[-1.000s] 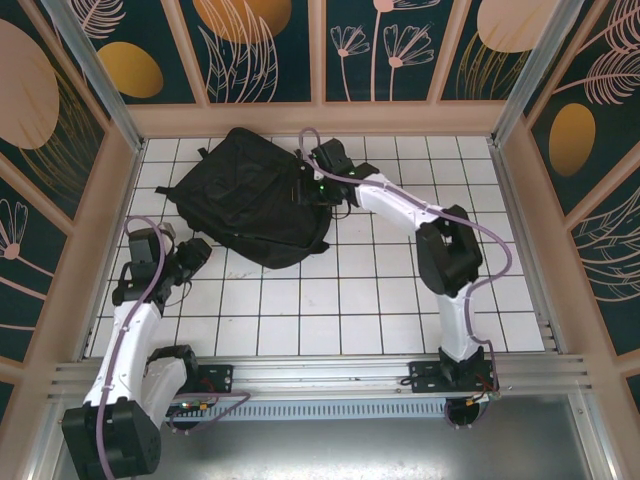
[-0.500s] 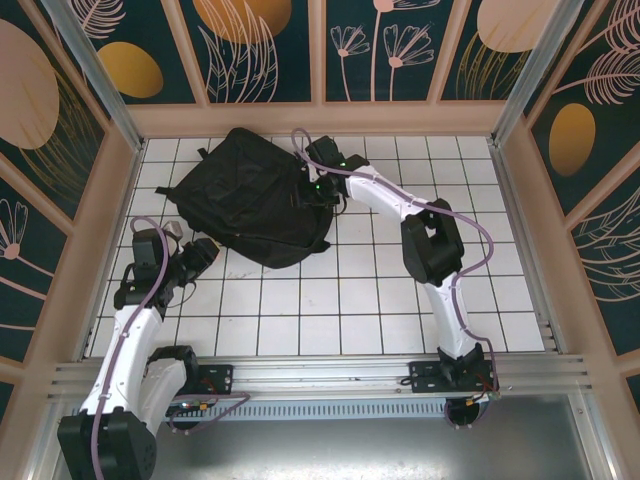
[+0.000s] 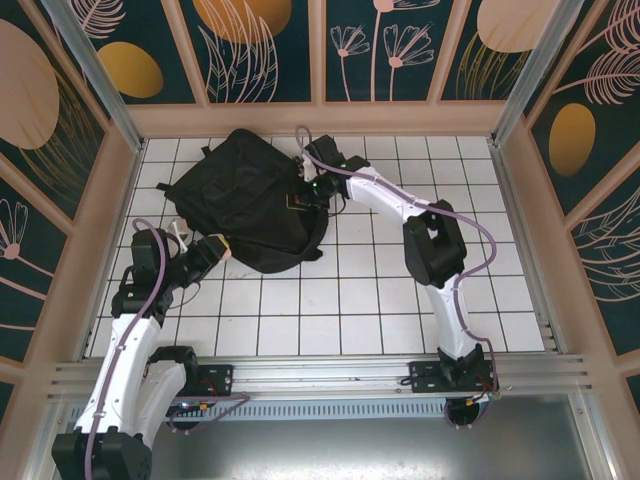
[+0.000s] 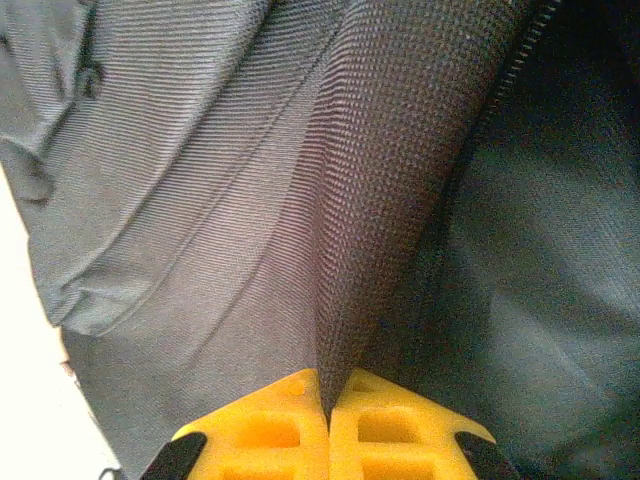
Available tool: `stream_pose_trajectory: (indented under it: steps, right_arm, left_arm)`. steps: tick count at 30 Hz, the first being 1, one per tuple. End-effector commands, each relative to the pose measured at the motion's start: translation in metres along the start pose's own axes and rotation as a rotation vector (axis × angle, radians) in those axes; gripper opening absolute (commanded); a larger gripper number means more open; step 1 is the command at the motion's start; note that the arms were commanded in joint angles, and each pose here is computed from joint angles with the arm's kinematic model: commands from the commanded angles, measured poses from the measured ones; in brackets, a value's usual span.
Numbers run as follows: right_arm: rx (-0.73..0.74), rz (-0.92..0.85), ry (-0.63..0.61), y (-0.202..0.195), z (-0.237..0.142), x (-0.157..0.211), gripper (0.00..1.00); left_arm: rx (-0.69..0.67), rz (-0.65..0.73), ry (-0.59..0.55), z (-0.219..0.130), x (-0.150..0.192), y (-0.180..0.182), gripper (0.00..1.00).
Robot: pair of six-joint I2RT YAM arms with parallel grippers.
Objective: Pack books, pencil case, and school supplies into a backpack
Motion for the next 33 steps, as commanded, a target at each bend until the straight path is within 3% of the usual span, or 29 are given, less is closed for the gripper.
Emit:
stream_pose_trajectory:
  steps: [1,15,22,28,33]
  right_arm:
    - [-0.185,-0.003,-0.045,0.058,-0.041,0.001,0.0]
    - [-0.517,0.345,-0.087,0.134,-0.08,-0.017,0.0]
    - [-0.538,0.389,-0.101,0.167,-0.078,-0.024,0.0]
    - [-0.571,0.407,-0.091,0.183,-0.077,-0.024,0.0]
    - [-0.583,0.378,-0.079,0.195,-0.08,-0.015,0.0]
  left_arm:
    - [0.069,-0.003,0.001,-0.007,-0.003,-0.018,0.3]
    - [0.161,0.067,-0.039,-0.013,-0.015,-0.05,0.3]
    - [0.18,0.186,-0.016,0.001,0.001,-0.082,0.3]
    - [0.05,0.399,-0.003,0.028,0.027,-0.099,0.28]
    - [-0.13,0.578,-0.103,0.039,0.006,-0.105,0.27]
Point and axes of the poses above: each hand's point on the last joint's axis, 136 mm out from that joint toward the fingers, its own z axis out along the fingers, its own y axis along the line the jaws close on, x = y × z, the point moved 4 cm from there along -z, back along the fingers, and after that the axes turned 12 degrees about z, right-handed, at the moved point
